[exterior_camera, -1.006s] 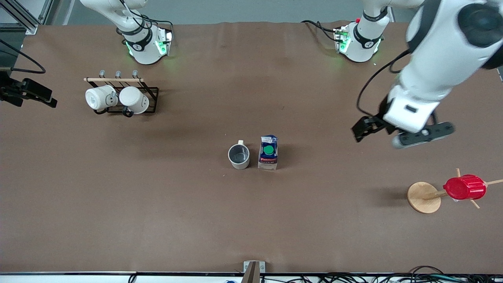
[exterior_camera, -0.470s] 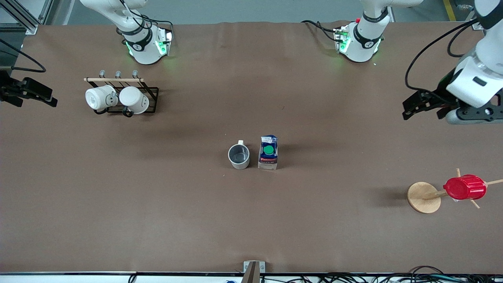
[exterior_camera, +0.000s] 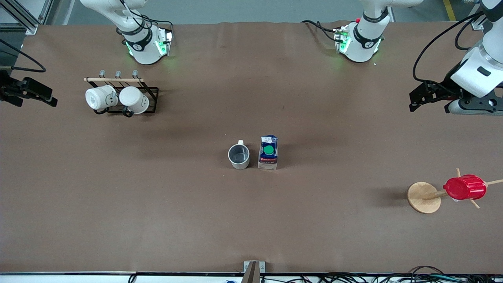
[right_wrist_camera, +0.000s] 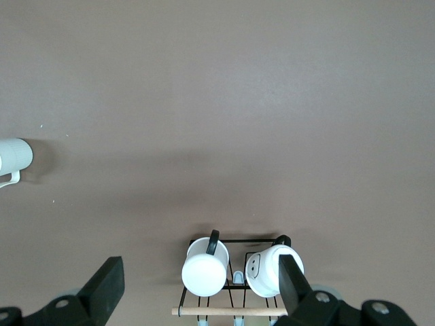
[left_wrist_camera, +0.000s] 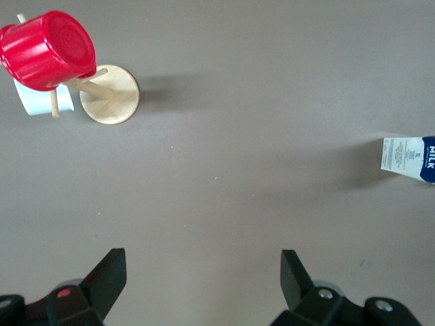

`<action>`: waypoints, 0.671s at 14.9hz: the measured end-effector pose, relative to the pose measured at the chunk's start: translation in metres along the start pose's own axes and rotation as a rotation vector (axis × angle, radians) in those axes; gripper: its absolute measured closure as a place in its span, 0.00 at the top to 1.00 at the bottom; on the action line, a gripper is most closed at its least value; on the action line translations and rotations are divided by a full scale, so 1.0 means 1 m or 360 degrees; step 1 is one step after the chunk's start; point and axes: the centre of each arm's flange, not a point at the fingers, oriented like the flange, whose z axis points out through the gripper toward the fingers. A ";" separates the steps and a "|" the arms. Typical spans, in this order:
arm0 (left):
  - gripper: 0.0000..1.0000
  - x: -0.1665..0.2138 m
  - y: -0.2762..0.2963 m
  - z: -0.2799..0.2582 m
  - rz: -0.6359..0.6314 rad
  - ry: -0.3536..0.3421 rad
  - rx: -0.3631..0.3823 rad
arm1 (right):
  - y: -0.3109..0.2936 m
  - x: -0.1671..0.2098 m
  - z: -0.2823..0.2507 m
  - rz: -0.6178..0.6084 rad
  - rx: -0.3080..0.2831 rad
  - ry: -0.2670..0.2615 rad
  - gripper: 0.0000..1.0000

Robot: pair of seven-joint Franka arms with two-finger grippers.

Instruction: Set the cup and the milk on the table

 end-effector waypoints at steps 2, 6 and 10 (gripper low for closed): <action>1.00 -0.005 0.003 0.003 0.0006 -0.0012 0.0003 | 0.000 0.000 0.000 0.0000 0.0000 0.0000 1.00; 1.00 -0.007 0.002 0.003 -0.0010 0.0001 -0.0030 | 0.000 0.000 0.000 0.0001 0.0000 0.0000 1.00; 1.00 -0.005 -0.001 0.010 -0.0023 0.0015 -0.0039 | 0.001 0.000 0.000 0.0002 0.0000 0.0000 1.00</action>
